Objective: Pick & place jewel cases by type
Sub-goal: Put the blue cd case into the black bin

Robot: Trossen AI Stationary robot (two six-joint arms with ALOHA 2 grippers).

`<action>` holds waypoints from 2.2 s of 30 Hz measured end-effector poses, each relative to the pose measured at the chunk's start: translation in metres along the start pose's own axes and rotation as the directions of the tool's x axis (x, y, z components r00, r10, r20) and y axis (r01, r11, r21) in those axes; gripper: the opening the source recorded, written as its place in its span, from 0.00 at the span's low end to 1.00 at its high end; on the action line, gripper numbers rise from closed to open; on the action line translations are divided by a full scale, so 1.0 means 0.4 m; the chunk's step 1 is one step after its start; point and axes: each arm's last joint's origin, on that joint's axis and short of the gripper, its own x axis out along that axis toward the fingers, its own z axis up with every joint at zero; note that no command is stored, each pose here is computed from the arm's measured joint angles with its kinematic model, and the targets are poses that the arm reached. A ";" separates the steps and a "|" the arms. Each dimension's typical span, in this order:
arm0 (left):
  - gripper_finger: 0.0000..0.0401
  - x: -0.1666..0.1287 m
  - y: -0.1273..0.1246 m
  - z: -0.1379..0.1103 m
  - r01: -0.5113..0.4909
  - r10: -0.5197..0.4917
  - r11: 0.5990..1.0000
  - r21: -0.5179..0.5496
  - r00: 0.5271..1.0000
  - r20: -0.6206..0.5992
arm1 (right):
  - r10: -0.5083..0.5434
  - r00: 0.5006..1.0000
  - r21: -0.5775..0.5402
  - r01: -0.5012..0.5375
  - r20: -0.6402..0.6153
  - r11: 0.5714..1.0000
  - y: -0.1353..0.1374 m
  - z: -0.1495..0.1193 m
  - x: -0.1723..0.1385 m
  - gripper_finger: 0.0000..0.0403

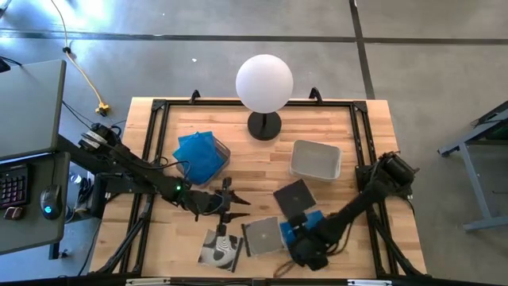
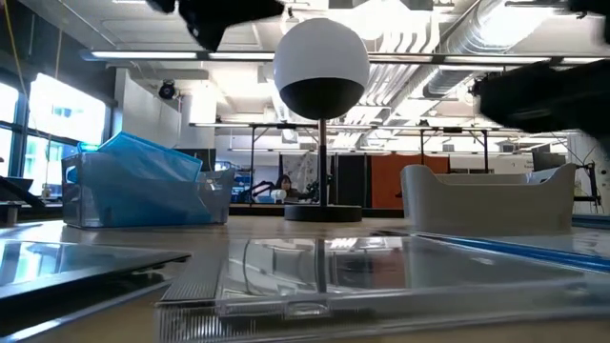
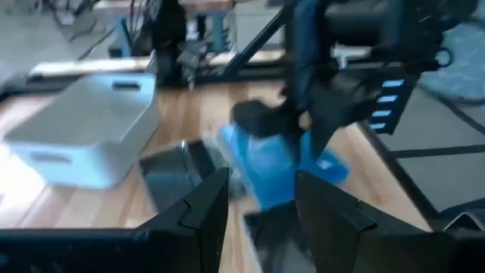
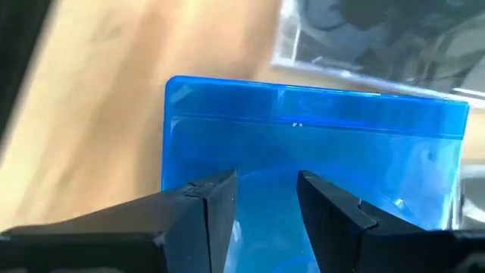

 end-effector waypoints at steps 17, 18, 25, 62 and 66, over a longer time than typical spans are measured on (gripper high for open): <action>0.37 0.127 -0.058 -0.014 0.049 -0.016 0.957 0.285 0.993 -0.118 | 0.026 0.993 0.137 -0.042 0.112 0.990 -0.040 -0.007 -0.161 0.34; 0.37 0.147 -0.065 -0.016 0.038 0.004 0.951 0.308 0.991 -0.136 | 0.027 0.995 0.159 -0.042 0.100 0.986 -0.034 -0.014 -0.167 0.34; 0.37 0.271 -0.063 -0.002 0.102 0.044 0.919 0.381 0.933 -0.356 | -0.004 0.998 0.314 0.026 -0.069 0.949 0.005 -0.079 -0.173 0.34; 0.37 0.442 -0.029 -0.018 0.292 -0.056 0.881 0.372 0.846 -0.531 | -0.017 0.999 0.278 0.008 0.029 0.960 -0.009 -0.240 -0.059 0.34; 0.37 0.447 -0.024 -0.012 0.274 -0.036 0.871 0.407 0.863 -0.503 | -0.037 0.999 0.308 0.042 -0.022 0.951 -0.018 -0.260 -0.054 0.34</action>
